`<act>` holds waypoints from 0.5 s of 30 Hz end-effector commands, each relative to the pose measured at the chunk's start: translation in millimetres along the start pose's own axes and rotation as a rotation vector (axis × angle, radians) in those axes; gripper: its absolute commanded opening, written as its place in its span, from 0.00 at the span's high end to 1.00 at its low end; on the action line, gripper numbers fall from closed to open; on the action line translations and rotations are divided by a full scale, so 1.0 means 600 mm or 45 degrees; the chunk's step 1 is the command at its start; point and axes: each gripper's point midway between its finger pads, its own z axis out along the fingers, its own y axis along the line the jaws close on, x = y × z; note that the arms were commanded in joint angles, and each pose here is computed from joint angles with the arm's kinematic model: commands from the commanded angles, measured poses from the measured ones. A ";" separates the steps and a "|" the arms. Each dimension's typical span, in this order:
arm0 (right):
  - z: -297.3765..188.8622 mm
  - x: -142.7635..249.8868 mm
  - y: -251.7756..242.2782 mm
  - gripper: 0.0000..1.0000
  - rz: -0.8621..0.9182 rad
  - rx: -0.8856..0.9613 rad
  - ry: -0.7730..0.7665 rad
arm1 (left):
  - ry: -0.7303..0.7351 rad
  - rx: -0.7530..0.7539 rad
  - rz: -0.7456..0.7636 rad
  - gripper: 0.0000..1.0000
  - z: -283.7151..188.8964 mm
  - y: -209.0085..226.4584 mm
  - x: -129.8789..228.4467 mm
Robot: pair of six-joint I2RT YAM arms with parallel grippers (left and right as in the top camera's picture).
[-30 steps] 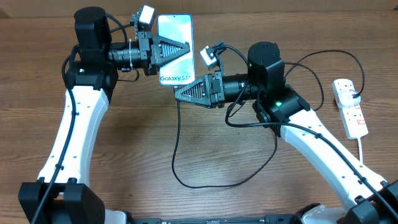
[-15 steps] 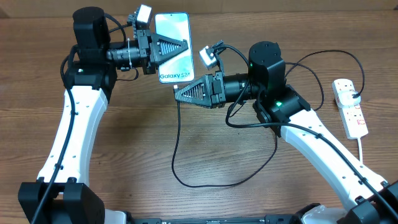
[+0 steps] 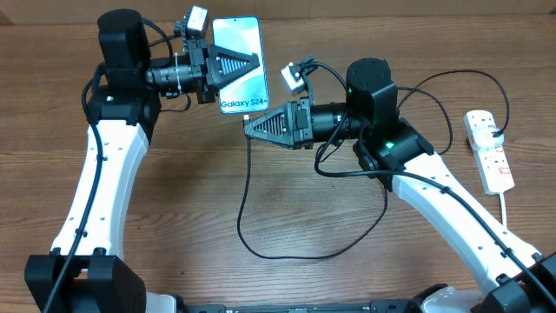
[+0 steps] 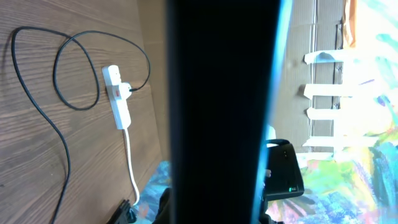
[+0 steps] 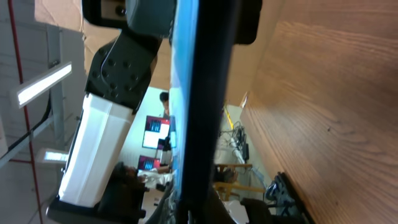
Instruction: Plug charger to phone and switch on socket
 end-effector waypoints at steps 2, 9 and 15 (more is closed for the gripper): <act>-0.009 -0.022 0.019 0.96 -0.054 0.010 -0.079 | 0.005 0.017 0.029 0.96 -0.005 -0.018 0.002; -0.009 -0.021 0.020 0.96 -0.054 0.009 -0.078 | -0.015 0.007 0.030 0.96 -0.005 -0.015 -0.003; -0.009 -0.018 0.024 0.96 -0.061 -0.005 -0.063 | -0.046 -0.009 0.030 0.96 -0.005 -0.012 -0.010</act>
